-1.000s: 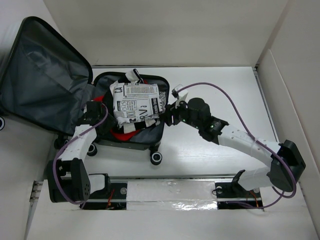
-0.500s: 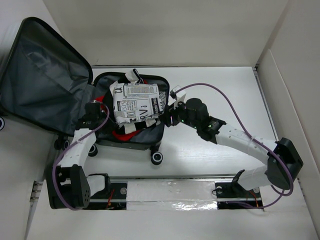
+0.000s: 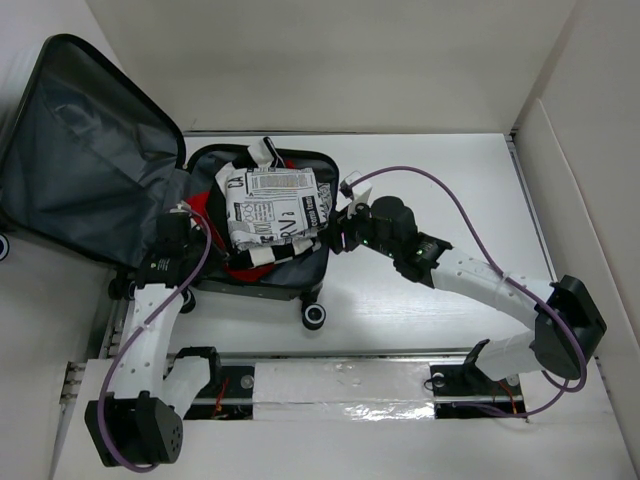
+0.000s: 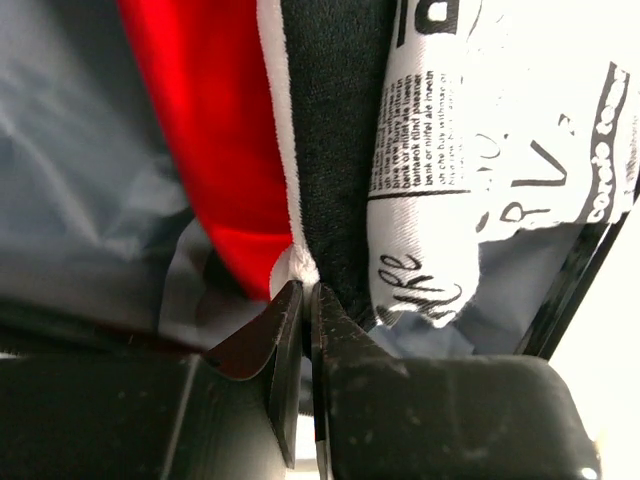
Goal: Pack the luggage
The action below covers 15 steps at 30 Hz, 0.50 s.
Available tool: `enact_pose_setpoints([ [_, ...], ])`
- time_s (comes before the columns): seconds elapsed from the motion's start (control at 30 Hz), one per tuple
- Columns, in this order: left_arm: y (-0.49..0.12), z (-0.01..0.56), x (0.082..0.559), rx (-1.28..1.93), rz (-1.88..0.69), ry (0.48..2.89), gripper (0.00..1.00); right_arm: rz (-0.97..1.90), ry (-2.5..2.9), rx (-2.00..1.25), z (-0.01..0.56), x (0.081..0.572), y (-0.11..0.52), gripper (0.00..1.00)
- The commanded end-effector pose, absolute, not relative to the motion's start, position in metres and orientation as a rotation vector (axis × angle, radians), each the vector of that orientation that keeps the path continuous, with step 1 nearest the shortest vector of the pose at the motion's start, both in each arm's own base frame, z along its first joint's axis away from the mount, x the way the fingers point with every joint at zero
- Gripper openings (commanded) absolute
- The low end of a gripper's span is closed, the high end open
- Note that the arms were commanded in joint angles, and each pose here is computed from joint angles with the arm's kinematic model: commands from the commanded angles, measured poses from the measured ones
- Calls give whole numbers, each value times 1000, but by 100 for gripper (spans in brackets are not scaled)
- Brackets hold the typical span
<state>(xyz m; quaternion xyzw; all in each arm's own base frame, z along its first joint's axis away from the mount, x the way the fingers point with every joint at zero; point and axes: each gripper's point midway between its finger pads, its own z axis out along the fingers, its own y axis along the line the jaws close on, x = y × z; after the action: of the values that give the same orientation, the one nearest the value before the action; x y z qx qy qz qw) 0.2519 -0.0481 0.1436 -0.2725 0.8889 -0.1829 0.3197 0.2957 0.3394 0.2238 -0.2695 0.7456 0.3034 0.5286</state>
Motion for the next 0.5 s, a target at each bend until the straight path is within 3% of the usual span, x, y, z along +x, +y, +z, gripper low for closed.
enact_pose_setpoints([
  [0.0, -48, 153, 229, -690, -454, 2388, 0, 728, 1722, -633, 244, 297, 342, 56],
  [0.33, -37, 221, 233, -674, -353, 2299, 0, 714, 1736, -629, 239, 301, 343, 57],
  [0.47, -44, 198, 237, -661, -385, 2342, 0, 695, 1745, -625, 236, 303, 342, 58],
])
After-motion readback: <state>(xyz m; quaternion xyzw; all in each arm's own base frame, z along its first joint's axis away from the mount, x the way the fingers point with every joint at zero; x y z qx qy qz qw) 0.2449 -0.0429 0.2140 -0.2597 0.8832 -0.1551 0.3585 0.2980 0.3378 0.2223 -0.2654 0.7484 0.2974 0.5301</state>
